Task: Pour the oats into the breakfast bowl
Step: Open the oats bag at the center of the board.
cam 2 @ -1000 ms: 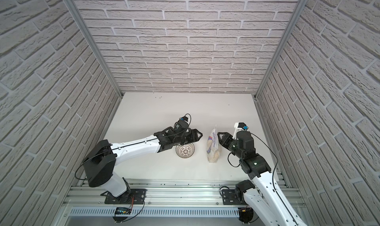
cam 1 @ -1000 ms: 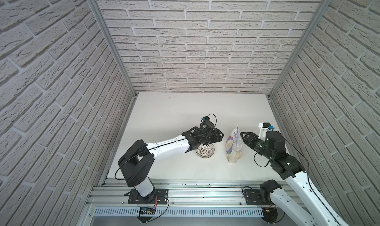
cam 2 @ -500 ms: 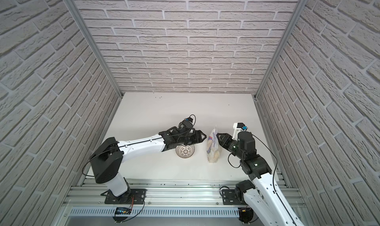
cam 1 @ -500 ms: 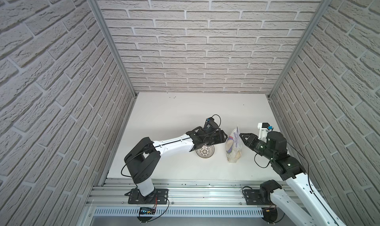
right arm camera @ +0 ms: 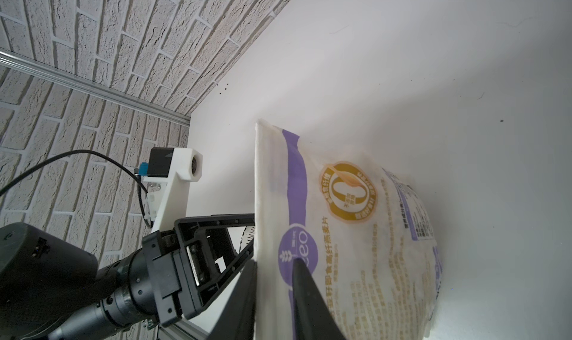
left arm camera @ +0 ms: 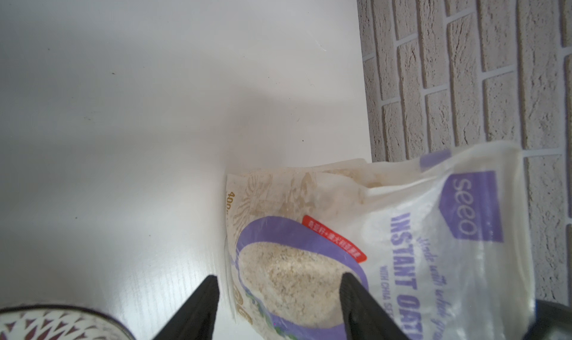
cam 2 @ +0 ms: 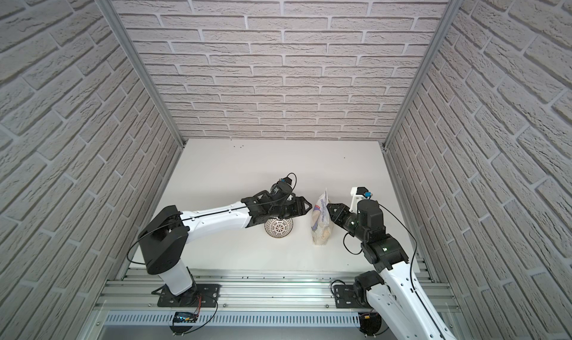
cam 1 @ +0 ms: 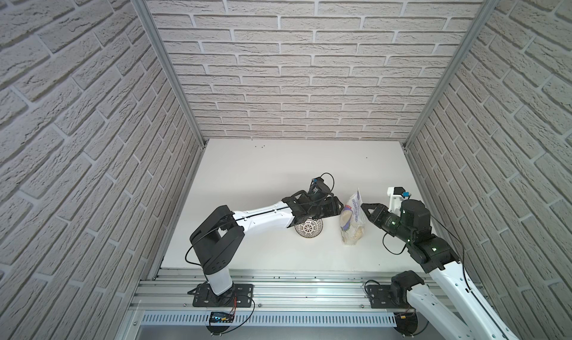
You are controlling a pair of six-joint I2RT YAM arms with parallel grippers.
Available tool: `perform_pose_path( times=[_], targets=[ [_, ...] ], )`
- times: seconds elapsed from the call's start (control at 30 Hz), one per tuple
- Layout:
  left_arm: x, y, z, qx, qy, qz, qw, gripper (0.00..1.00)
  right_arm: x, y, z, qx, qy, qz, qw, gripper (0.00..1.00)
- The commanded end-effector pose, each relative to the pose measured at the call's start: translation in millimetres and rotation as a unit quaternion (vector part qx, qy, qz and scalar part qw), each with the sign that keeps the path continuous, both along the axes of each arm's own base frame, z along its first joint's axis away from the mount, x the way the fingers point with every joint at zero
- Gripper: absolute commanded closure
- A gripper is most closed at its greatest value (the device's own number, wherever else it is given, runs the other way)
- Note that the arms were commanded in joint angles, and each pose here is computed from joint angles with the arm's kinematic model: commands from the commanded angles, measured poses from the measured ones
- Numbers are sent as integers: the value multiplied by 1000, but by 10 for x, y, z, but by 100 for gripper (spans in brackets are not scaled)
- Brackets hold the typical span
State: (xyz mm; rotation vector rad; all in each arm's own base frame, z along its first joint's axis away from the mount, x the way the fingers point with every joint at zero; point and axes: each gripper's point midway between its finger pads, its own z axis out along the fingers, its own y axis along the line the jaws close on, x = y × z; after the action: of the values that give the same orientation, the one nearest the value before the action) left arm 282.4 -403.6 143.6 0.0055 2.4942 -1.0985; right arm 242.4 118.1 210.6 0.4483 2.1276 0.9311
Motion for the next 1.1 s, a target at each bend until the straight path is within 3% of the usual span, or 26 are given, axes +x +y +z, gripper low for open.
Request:
perform_pose_path(
  times=[0.0,0.77,1.07],
  targets=[
    [18,-85,113,-8,-14,-5,1000,35,-2,-32,-45,-8,-3,-4,1000,78],
    [37,-35,202,-8,-24,6,1000,35,-42,-87,-29,-16,-10,-12,1000,81],
    [39,-36,246,-13,-27,7,1000,38,-43,-63,-43,-17,-10,-4,1000,91]
  ],
)
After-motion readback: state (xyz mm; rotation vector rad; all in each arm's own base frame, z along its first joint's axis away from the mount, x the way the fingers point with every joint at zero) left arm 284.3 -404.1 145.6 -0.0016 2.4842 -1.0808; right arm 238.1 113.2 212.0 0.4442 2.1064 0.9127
